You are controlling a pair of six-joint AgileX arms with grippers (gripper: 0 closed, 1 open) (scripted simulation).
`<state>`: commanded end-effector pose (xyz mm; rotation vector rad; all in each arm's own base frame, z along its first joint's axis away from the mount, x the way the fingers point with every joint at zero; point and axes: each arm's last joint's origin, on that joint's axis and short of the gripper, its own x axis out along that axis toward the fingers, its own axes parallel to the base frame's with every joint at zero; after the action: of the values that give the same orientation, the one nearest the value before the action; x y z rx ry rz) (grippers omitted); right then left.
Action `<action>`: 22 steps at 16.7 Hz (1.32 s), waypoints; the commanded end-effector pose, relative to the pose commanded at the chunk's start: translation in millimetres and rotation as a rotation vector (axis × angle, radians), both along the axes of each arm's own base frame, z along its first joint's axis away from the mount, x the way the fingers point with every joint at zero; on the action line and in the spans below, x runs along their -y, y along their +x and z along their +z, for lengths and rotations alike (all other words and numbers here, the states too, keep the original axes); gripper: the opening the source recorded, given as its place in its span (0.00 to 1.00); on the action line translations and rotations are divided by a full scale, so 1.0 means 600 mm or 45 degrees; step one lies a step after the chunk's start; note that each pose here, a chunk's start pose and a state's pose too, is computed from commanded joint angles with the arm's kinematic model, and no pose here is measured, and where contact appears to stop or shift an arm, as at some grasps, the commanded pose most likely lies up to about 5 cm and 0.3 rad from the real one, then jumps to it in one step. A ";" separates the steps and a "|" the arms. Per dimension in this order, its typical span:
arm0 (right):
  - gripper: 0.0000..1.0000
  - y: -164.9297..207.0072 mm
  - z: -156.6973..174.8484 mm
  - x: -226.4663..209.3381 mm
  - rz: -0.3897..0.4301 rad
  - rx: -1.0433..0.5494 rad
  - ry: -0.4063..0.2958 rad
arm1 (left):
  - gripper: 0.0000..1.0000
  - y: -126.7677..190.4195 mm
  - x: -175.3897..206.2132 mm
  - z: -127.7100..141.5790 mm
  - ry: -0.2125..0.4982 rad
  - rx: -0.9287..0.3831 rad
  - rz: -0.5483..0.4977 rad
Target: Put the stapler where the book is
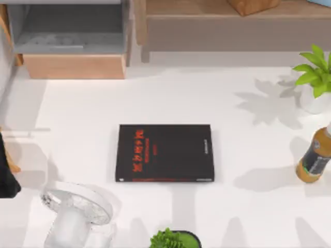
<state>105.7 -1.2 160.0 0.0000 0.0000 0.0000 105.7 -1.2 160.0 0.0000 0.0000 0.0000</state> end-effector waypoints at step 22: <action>1.00 0.000 0.000 0.000 0.000 0.000 0.000 | 1.00 0.306 -0.115 0.303 0.031 -1.129 0.093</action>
<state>105.7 -1.2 160.0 0.0000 0.0000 0.0000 289.2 67.7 341.9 0.0246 0.8867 0.0728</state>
